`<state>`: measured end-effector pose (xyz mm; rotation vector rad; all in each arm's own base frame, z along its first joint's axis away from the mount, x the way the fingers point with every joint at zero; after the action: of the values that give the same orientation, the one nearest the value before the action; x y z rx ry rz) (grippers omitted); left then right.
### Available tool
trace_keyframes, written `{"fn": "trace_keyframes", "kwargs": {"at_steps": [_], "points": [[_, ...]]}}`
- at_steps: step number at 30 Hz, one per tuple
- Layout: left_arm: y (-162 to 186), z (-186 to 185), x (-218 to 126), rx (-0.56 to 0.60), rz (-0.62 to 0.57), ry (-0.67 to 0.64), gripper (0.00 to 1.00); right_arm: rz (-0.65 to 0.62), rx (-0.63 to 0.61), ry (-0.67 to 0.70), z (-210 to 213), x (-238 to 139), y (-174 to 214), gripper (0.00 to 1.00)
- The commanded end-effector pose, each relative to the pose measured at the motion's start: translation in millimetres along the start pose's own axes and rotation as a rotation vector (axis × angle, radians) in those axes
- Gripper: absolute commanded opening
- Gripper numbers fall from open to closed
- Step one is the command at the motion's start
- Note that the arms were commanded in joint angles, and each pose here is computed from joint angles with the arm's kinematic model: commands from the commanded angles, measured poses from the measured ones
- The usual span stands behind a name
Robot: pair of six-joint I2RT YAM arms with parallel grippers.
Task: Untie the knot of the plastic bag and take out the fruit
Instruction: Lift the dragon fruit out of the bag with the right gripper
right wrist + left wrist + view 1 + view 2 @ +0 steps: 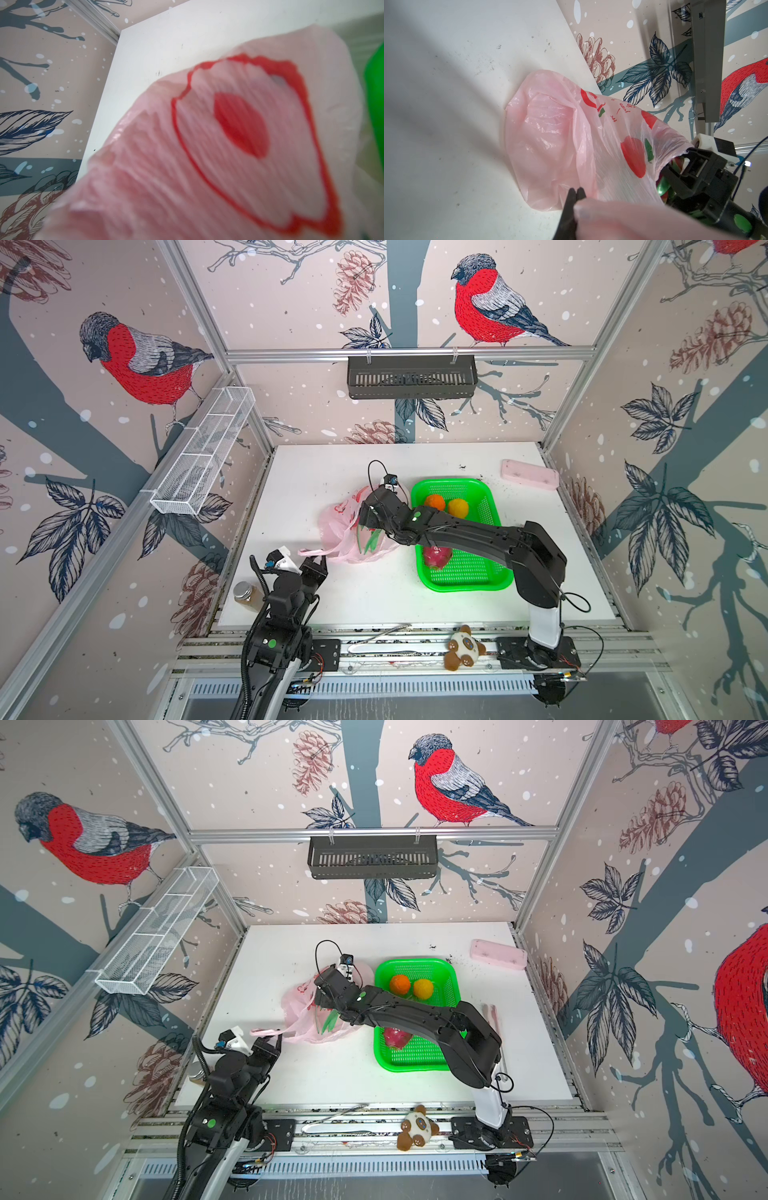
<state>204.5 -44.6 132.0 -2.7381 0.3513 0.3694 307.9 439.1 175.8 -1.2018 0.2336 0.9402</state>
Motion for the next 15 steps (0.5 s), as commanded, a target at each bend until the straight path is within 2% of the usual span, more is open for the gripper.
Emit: {"fn": "trace_keyframes", "kwargs": {"at_steps": [1, 15], "points": [[6.2, 28.9, 2.7, 0.000, 0.011, -0.106, 0.00, -0.055, 0.052, -0.102, 23.7, -10.9, -15.9, 0.26], [-6.1, 10.8, 8.9, -0.022, -0.053, -0.041, 0.00, 0.016, 0.001, -0.168, 46.1, -27.5, 7.7, 0.25]]}}
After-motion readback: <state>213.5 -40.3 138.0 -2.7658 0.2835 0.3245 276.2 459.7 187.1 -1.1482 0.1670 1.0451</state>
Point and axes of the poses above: each gripper's point midway between its finger pads, its own x axis out along the fingers, its own z axis along the line the jaws close on, y = z × x, the point moved 2 cm from there along -x, back along the fingers, and after that the axes turned 8 degrees about -x, right-handed, at the moved point
